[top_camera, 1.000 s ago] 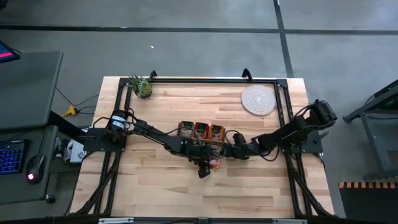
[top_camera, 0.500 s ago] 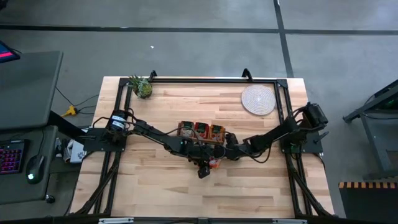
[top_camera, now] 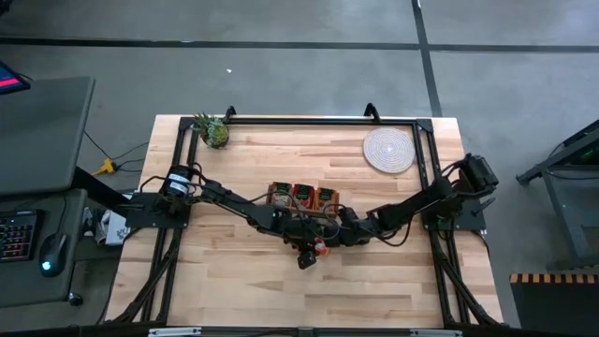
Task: Pick & Place Tea
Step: Put the orange tea bag into the right section of the brown wooden organizer
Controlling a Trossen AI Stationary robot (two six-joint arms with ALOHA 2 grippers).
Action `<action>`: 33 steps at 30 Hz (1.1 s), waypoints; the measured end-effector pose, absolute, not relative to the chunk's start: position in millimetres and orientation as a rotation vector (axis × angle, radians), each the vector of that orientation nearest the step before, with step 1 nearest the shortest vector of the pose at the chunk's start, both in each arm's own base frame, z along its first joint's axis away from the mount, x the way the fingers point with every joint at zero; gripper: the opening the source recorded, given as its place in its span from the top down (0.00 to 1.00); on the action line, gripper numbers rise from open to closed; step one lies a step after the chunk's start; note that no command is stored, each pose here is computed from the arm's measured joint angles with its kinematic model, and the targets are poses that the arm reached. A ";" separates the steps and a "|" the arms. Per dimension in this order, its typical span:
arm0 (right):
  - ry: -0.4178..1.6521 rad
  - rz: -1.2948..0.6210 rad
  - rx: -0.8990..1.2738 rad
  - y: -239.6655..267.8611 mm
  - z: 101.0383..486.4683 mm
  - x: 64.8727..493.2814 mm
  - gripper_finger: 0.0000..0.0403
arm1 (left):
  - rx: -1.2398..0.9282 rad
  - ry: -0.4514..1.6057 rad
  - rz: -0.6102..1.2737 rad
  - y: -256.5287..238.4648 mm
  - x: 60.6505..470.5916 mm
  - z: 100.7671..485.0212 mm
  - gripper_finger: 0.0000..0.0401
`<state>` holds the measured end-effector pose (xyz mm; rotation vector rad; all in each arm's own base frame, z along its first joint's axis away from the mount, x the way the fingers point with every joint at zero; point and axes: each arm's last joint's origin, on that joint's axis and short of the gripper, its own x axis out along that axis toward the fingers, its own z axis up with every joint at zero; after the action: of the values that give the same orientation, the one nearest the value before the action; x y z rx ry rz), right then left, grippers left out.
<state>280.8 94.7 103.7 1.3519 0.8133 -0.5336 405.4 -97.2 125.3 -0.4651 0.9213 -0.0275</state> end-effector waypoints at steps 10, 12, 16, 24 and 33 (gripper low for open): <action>0.804 -0.571 1.330 93.1 101.8 278.8 0.65 | -0.466 0.921 -0.027 -97.0 405.4 125.3 0.48; 0.787 -0.588 1.324 91.1 101.6 279.1 0.68 | -0.466 0.921 -0.027 -97.0 405.4 125.3 0.48; 0.762 -0.607 1.316 88.3 101.6 279.8 0.76 | -0.467 0.921 -0.026 -97.0 405.4 125.3 0.48; 0.729 -0.617 1.263 86.7 101.1 280.1 0.94 | -0.472 0.920 -0.024 -97.1 405.5 125.4 0.48; 0.719 -0.577 1.199 89.3 103.0 280.4 0.99 | -0.493 0.935 -0.066 -97.4 405.5 125.6 0.48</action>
<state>280.4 89.3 103.0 1.1993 0.7194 -0.5775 405.5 -97.4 125.6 -0.4928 0.9349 -0.0656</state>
